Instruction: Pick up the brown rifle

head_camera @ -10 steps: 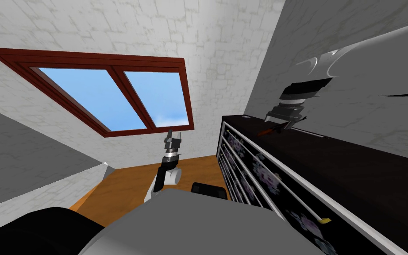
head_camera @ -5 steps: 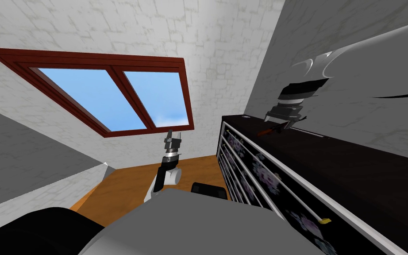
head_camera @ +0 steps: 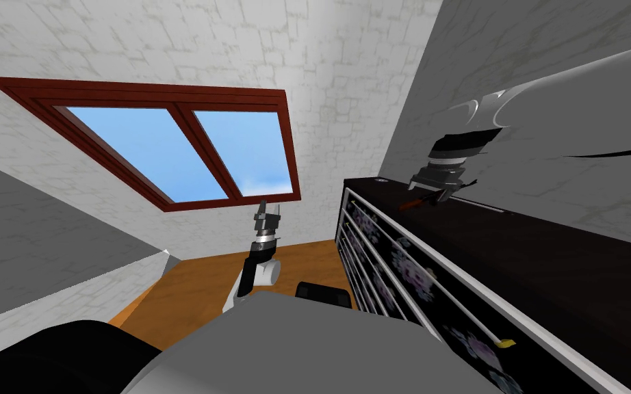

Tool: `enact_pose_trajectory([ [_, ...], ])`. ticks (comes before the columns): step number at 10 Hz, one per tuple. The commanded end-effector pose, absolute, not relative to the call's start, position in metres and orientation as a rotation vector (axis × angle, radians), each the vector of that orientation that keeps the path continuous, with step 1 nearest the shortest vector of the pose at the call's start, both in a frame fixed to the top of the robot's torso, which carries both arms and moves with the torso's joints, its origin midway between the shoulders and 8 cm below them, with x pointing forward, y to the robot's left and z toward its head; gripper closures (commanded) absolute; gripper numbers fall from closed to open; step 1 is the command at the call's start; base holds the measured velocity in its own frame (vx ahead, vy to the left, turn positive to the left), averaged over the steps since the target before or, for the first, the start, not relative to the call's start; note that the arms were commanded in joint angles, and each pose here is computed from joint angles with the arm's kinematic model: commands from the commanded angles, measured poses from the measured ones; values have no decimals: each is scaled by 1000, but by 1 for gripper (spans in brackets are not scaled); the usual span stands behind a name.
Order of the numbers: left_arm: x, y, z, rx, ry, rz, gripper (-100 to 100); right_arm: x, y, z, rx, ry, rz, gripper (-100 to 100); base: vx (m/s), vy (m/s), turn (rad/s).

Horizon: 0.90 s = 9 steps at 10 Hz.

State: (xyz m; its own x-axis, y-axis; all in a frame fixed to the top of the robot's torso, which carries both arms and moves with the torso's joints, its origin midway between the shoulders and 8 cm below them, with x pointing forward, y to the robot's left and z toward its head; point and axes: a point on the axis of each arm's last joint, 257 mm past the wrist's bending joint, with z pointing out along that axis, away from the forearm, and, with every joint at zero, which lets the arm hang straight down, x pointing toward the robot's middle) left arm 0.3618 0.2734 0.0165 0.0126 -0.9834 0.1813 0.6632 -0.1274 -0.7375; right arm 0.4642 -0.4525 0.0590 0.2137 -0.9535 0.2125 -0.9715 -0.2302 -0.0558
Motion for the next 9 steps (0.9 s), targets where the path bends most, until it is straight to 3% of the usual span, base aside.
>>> enact_pose_trajectory([
  [1,362,273,16,-804,526,-1528,0,464,-453,59,2376,-1891,309,-100,-6,8,17],
  [2,362,273,16,-804,526,-1528,0,465,-453,58,2377,-1890,312,100,0,0,0],
  [6,362,273,16,-804,526,-1528,0,465,-453,59,2378,-1889,313,100,0,0,4],
  [7,362,273,16,-804,526,-1528,0,465,-453,59,2378,-1889,313,0,0,0,0],
  [8,362,273,16,-804,526,-1528,0,461,-446,70,2382,-1886,308,100,7,-12,-88],
  [9,362,273,16,-804,526,-1528,0,460,-445,72,2382,-1886,307,100,17,-21,-51],
])
